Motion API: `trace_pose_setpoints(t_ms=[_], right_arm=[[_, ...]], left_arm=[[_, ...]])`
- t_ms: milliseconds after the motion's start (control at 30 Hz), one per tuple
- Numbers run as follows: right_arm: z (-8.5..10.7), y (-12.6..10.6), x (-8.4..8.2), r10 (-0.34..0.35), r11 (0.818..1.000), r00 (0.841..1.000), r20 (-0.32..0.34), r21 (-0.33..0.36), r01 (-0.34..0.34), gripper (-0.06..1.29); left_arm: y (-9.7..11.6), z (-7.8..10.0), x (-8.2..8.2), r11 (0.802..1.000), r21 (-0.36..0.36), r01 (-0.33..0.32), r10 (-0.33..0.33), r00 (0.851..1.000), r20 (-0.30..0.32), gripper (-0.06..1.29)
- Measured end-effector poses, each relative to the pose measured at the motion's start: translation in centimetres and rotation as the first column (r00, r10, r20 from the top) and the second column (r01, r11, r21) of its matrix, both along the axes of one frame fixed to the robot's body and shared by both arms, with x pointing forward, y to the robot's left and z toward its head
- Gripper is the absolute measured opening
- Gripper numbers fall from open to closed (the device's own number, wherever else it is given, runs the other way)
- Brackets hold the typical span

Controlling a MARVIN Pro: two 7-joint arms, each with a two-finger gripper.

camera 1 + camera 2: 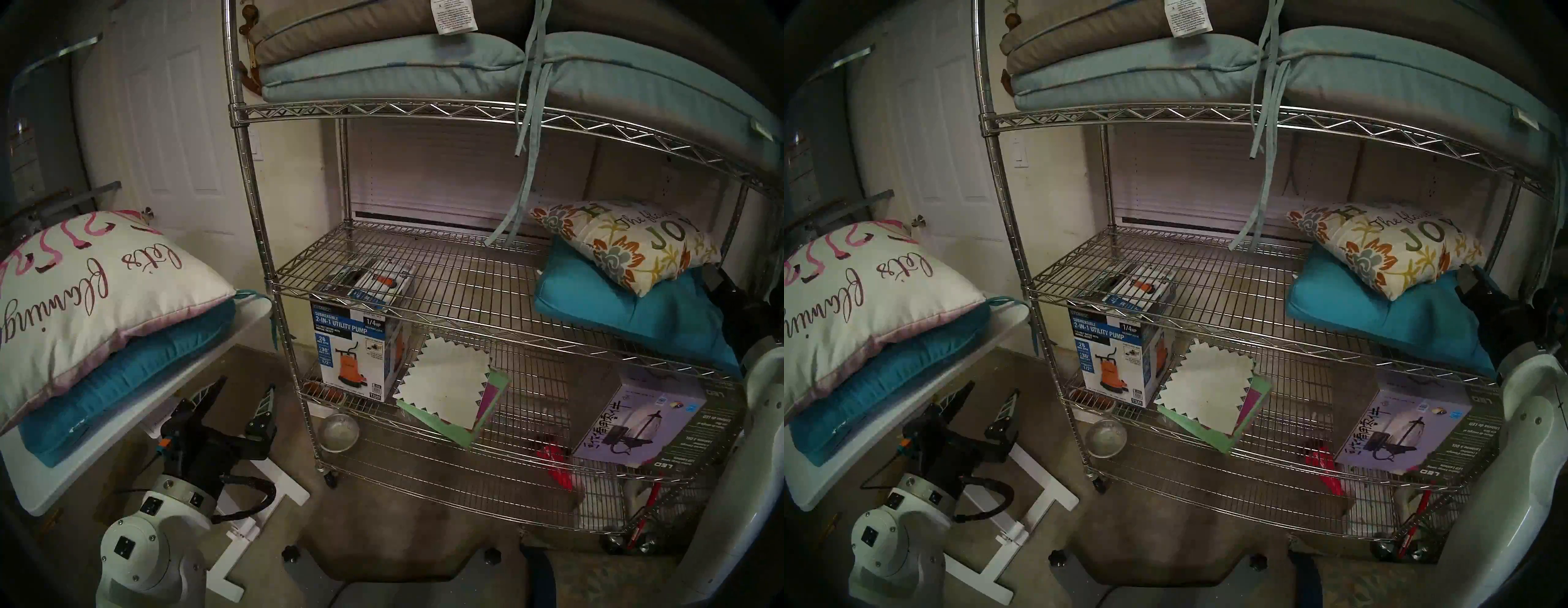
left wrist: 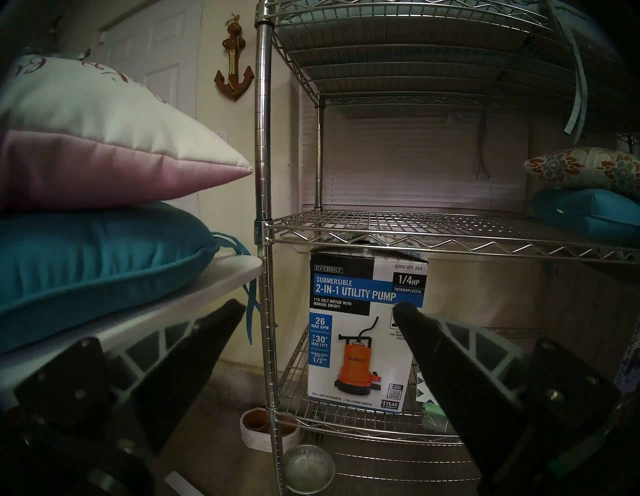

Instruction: Put cushion on the shelf

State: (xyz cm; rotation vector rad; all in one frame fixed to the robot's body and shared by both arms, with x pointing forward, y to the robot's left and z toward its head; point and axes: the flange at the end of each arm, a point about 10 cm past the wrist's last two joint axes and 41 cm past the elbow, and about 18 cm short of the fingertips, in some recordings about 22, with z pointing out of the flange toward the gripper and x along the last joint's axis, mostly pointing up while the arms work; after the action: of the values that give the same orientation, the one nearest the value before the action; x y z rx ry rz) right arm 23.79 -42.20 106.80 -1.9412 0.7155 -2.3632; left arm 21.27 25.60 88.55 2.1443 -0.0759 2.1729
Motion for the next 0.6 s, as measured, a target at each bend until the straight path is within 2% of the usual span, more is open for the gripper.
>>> trace_pose_setpoints(t_ms=[300, 600], right_arm=[[-0.8, -0.5, -1.4, -0.007, 1.000, 1.000, -0.002, 0.010, 0.007, 1.19], [-1.4, -0.6, -2.0, 0.004, 1.000, 1.000, -0.002, 0.010, -0.004, 1.19]], left_arm=[[0.0, 0.0, 0.0, 1.000, 0.000, 0.000, 0.000, 1.000, 0.000, 1.22], [0.0, 0.0, 0.0, 1.000, 0.000, 0.000, 0.000, 1.000, 0.000, 1.22]])
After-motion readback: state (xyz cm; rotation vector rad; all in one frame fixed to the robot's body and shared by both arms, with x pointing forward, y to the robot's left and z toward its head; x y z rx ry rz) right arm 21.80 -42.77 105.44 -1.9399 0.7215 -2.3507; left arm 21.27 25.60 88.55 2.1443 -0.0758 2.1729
